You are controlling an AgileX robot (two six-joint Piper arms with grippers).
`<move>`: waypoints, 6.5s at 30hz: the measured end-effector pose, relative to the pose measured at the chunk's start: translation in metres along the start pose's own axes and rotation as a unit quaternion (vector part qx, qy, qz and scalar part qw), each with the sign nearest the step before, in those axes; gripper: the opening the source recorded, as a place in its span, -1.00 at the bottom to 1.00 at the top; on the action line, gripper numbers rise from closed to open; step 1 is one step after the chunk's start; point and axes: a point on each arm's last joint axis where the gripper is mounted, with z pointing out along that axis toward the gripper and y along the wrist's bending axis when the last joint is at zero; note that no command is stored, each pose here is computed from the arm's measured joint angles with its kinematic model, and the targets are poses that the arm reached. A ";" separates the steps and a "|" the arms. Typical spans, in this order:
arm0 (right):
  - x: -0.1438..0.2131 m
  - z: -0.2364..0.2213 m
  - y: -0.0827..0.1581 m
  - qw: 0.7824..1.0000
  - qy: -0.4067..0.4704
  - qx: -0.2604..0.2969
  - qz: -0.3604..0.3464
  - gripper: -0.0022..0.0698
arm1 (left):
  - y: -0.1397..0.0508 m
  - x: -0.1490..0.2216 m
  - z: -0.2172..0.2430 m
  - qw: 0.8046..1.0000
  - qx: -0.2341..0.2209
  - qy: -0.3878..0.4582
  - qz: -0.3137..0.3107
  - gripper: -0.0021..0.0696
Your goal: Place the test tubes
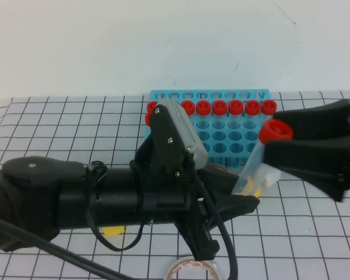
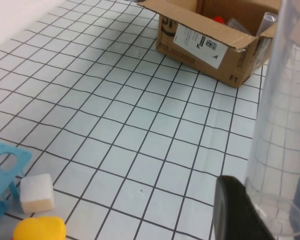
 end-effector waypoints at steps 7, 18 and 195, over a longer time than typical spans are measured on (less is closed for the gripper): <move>0.007 0.024 -0.002 0.999 0.030 0.017 -0.008 0.33 | 0.000 0.000 0.000 1.000 0.001 0.000 0.001 -0.36; 0.009 0.025 -0.007 0.999 0.035 0.037 -0.008 -0.21 | 0.000 0.000 0.000 1.000 0.001 0.000 0.001 -0.36; 0.085 0.242 -0.189 0.946 0.072 0.298 -0.105 -0.22 | -0.111 0.123 -0.173 0.958 -0.287 0.004 -0.025 -0.95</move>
